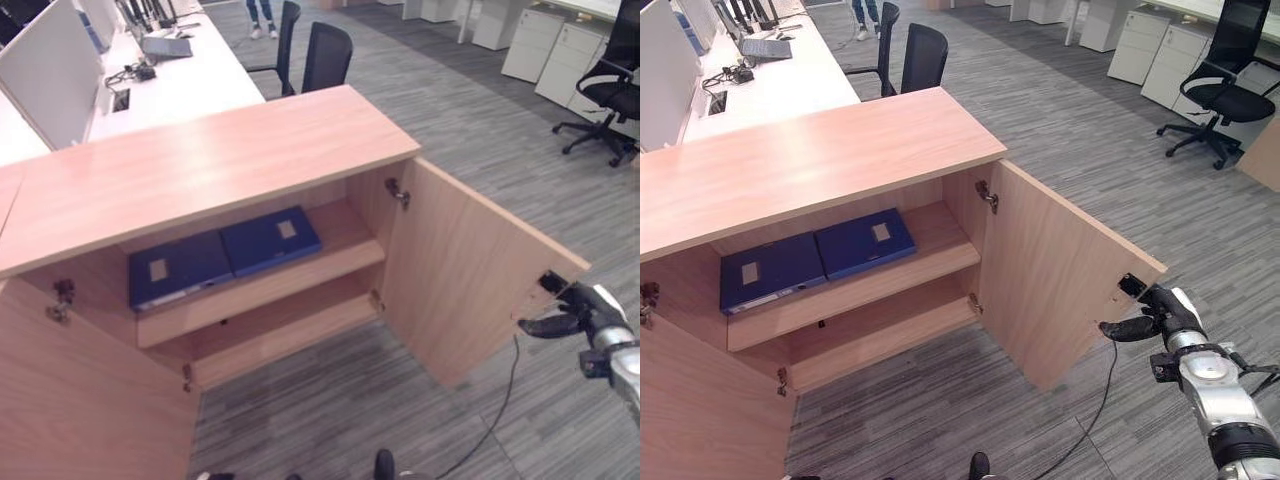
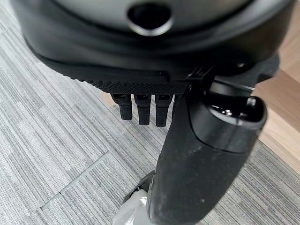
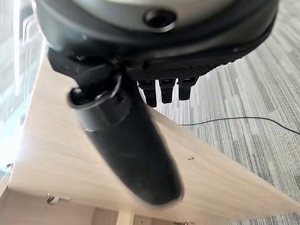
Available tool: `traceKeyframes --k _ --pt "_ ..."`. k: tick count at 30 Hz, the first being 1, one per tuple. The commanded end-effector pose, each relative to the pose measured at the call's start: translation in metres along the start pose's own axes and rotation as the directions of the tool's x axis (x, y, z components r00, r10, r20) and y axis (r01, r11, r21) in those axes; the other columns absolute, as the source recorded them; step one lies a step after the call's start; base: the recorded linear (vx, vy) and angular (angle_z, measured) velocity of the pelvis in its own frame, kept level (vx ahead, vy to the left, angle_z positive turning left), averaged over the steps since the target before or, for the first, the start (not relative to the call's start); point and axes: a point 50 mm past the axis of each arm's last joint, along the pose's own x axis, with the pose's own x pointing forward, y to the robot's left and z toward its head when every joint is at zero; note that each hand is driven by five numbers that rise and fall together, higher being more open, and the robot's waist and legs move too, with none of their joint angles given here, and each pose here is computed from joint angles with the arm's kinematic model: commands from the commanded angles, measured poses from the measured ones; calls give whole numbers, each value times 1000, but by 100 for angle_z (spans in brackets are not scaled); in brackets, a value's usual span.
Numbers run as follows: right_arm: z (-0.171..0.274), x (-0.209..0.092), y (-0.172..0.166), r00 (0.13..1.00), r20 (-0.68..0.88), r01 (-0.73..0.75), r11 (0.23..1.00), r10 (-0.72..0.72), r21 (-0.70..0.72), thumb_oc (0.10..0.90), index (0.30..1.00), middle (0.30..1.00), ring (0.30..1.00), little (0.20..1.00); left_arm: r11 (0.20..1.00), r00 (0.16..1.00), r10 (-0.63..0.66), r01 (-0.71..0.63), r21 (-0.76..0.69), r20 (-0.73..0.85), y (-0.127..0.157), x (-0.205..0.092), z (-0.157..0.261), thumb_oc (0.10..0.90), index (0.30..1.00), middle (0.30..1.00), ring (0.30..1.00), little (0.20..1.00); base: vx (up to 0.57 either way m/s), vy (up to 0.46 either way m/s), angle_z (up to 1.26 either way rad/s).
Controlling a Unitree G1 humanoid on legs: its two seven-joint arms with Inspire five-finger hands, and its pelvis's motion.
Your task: Put the empty folder in the office cabinet
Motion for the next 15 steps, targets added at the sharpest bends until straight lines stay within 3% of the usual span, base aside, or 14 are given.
traceKeyframes --k 1,9,10,12,14,15 --pt "90 8 6 920 389 -74 996 50 47 800 900 900 900 900 998 998 59 -59 17 -27 27 0 -6 800 900 900 900 900 1 -4 -4" --pt "125 1 32 834 524 -229 973 176 38 800 900 900 900 900 998 998 52 -51 25 -29 26 1 -5 800 900 900 900 900 -5 -3 -8" --pt "141 -7 48 766 601 -325 944 229 56 800 900 900 900 900 999 999 38 -37 31 -29 22 1 -6 800 900 900 900 900 -12 -7 -12" --pt "144 -9 53 747 623 -351 934 233 71 800 900 900 900 900 999 999 37 -36 31 -30 21 1 -5 800 900 900 900 900 -12 -5 -11" --pt "162 -24 82 632 727 -498 859 267 117 800 900 900 900 900 999 999 36 -35 24 -29 19 1 -3 800 900 900 900 900 -25 1 -16" --pt "172 -39 109 539 783 -608 787 309 108 800 900 900 900 900 999 999 37 -36 29 -35 17 1 -3 800 900 900 900 900 -22 6 -25"
